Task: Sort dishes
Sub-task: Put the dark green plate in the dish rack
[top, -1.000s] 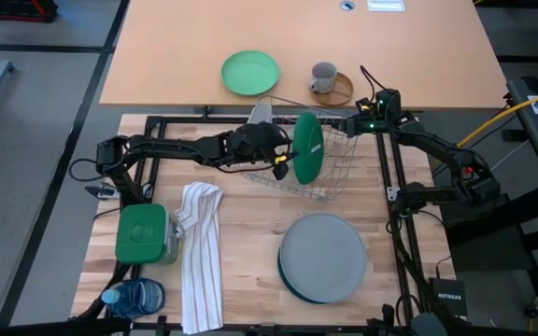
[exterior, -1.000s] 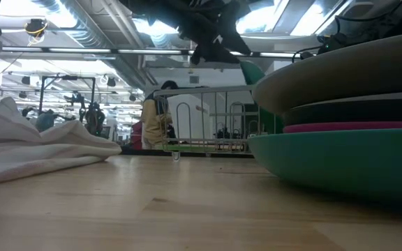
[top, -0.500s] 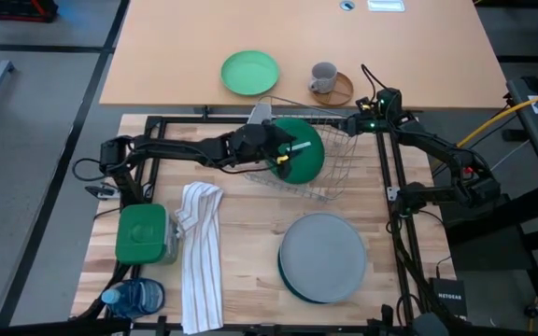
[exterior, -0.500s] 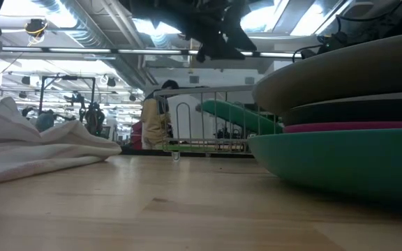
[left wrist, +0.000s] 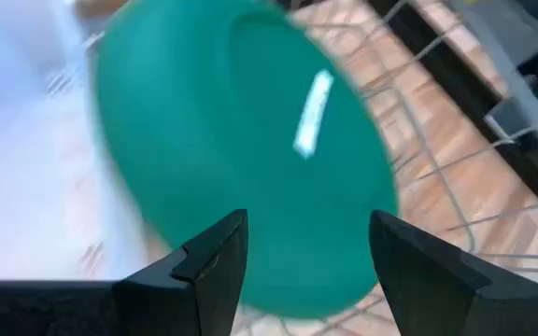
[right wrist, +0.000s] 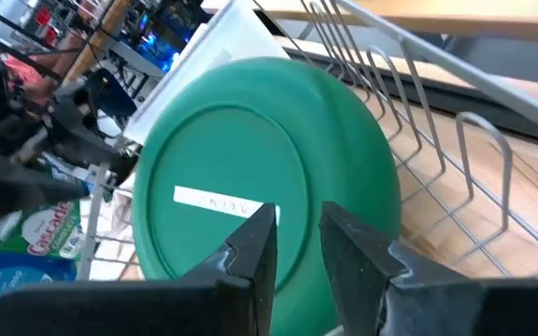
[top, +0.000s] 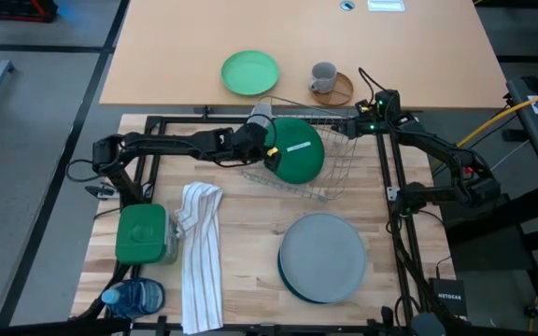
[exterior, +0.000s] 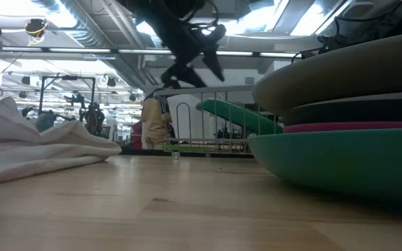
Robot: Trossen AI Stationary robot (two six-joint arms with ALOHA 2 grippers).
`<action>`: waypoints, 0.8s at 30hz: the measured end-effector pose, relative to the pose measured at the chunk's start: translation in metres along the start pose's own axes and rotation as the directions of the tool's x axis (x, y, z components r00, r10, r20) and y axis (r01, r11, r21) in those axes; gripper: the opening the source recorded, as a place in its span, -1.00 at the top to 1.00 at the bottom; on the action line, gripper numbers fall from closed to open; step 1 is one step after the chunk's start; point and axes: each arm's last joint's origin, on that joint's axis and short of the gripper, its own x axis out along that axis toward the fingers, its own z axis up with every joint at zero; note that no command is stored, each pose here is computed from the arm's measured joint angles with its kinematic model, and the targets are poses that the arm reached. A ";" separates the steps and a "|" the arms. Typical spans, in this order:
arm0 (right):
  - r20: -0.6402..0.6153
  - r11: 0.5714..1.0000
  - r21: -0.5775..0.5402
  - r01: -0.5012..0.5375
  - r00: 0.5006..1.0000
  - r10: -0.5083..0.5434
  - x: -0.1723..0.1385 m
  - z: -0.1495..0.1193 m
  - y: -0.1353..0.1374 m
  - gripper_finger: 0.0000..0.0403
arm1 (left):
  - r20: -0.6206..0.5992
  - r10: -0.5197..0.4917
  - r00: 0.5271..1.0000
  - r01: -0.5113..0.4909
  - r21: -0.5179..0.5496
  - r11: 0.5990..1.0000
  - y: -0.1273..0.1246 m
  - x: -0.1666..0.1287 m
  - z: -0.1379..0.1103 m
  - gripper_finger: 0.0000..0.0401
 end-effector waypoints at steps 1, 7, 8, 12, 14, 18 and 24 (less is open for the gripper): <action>-0.004 1.000 -0.001 0.002 1.000 -0.002 0.000 -0.001 0.000 0.56 | -0.008 0.006 1.000 -0.006 -0.017 1.000 0.001 -0.003 0.000 -0.05; -0.006 1.000 -0.002 0.003 1.000 -0.003 0.000 -0.001 0.000 0.56 | -0.063 0.037 0.997 -0.042 -0.081 0.996 0.002 -0.010 -0.006 -0.05; -0.007 1.000 -0.001 0.003 1.000 -0.003 0.000 -0.001 0.000 0.56 | -0.078 0.048 0.996 -0.056 -0.101 0.993 0.003 -0.011 -0.007 -0.05; -0.006 1.000 -0.001 0.004 1.000 -0.004 0.000 -0.001 0.000 0.56 | -0.132 0.096 0.987 -0.115 -0.144 0.983 0.008 -0.009 -0.013 -0.05; -0.005 1.000 -0.002 0.003 1.000 -0.003 0.000 -0.001 0.000 0.56 | -0.145 0.111 0.983 -0.132 -0.152 0.979 0.009 -0.005 -0.015 -0.05; -0.006 1.000 -0.002 0.002 1.000 -0.002 0.000 -0.001 0.000 0.56 | -0.137 0.106 0.985 -0.127 -0.154 0.980 0.009 0.006 -0.017 -0.05; -0.006 1.000 -0.002 0.003 1.000 -0.003 0.000 -0.001 0.000 0.56 | -0.097 0.078 0.992 -0.093 -0.151 0.984 0.006 0.019 -0.017 -0.05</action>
